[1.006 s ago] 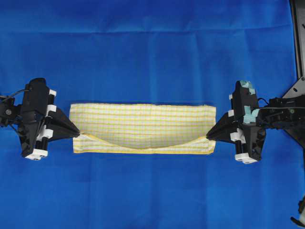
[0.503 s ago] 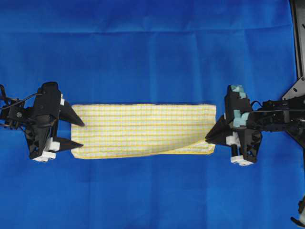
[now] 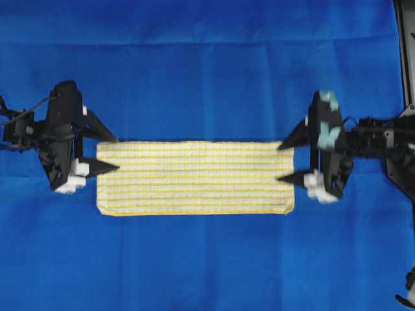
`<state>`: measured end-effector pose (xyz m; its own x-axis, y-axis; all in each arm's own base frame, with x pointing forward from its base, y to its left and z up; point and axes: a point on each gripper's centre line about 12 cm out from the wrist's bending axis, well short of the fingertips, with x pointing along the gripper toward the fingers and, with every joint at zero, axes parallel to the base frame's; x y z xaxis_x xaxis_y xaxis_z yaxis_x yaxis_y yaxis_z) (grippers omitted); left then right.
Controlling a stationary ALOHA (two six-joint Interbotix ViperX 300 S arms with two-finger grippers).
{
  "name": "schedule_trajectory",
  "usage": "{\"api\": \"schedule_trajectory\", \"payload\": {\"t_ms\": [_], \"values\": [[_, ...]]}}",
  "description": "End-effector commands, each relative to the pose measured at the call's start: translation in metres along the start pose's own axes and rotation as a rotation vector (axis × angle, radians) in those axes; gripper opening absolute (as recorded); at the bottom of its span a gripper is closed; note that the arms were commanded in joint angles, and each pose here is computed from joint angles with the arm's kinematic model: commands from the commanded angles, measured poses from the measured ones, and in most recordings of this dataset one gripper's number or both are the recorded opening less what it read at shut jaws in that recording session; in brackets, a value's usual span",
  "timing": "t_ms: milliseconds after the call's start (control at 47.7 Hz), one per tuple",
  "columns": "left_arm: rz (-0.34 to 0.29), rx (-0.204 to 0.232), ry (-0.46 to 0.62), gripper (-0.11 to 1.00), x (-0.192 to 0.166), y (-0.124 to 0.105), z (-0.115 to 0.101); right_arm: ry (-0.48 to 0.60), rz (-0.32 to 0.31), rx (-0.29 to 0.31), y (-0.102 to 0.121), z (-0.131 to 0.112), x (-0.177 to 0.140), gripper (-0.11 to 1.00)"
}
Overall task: Fold the yellow towel.
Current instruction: 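Release the folded edge and raise both grippers, then grasp the short ends of the folded towel with both grippers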
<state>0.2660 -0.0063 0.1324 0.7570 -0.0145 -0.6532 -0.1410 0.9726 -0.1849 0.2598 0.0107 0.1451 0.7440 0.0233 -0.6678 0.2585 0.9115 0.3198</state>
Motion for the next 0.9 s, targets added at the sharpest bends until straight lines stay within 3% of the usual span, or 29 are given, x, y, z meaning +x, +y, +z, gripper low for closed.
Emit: {"api": "schedule_trajectory", "payload": {"t_ms": [0,126,293,608,880], "values": [[0.009,0.016,-0.024,0.66,-0.001,0.003,0.011,-0.023,-0.021,0.007,-0.008,0.009,-0.002,0.78],[0.015,0.064,0.0,0.66,0.001,0.003,0.01,-0.006,-0.056,0.025,-0.02,0.01,-0.001,0.78],[0.024,0.077,0.045,0.66,0.005,0.005,0.003,0.013,-0.071,0.032,-0.024,0.009,0.003,0.78],[0.08,0.042,0.148,0.66,0.027,0.024,-0.014,0.113,-0.144,0.05,-0.042,-0.01,0.031,0.78],[0.1,0.025,0.181,0.63,0.032,0.031,-0.02,0.127,-0.157,0.052,-0.045,-0.014,0.037,0.75]]}}
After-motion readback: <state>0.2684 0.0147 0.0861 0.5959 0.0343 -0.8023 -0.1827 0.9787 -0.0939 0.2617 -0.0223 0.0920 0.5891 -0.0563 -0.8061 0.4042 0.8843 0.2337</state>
